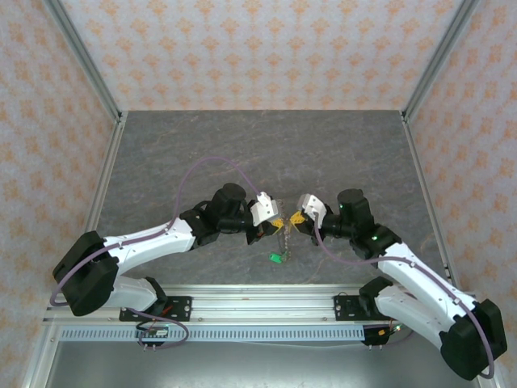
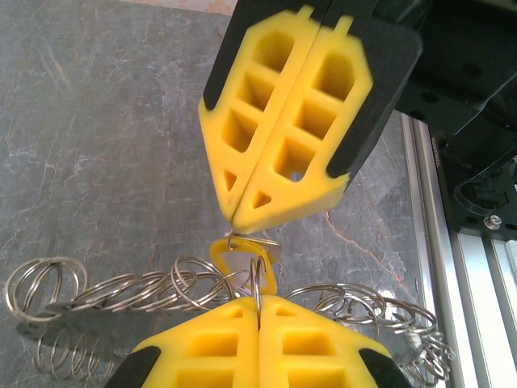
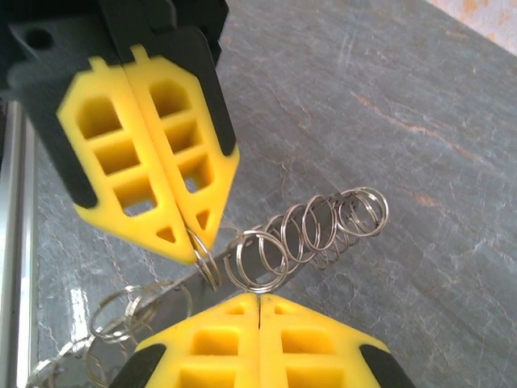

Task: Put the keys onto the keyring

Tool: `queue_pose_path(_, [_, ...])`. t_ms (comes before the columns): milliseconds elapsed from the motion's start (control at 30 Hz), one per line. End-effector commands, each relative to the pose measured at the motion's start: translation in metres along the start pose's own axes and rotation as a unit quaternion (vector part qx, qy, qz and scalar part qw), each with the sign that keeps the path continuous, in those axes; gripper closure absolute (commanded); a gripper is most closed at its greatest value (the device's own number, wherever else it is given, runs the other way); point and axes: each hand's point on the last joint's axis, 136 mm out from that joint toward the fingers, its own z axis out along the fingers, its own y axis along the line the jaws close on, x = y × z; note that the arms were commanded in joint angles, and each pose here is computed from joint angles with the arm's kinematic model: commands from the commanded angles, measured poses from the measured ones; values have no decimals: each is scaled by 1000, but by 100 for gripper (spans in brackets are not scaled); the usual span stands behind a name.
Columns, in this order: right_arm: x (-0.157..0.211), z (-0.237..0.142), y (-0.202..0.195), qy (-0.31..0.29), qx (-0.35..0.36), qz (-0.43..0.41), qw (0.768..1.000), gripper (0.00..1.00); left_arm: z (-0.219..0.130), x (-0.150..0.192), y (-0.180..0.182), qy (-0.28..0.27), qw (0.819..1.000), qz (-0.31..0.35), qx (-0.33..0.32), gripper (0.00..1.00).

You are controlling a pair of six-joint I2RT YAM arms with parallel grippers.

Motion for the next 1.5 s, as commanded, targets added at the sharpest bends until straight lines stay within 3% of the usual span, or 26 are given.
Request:
queue_pose_path(0, [-16, -7, 10, -39, -20, -8, 999, 100, -10, -35, -1, -44, 998, 38, -6, 100])
queue_pose_path(267, [-26, -11, 25, -76, -58, -12, 995, 100, -11, -32, -2, -43, 998, 37, -5, 100])
queue_pose_path(667, [-32, -5, 21, -99, -57, -16, 993, 100, -7, -28, -4, -36, 999, 39, 6, 100])
queue_pose_path(1000, [-20, 5, 12, -71, -46, -13, 996, 100, -8, -36, -4, -46, 998, 44, 8, 100])
queue_pose_path(1200, [-24, 5, 1, -78, -14, -13, 997, 100, -7, -34, -6, -40, 998, 45, 13, 100])
queue_pose_path(1467, [-28, 3, 3, -84, -20, 15, 996, 100, -7, -32, -6, -34, 998, 49, 14, 100])
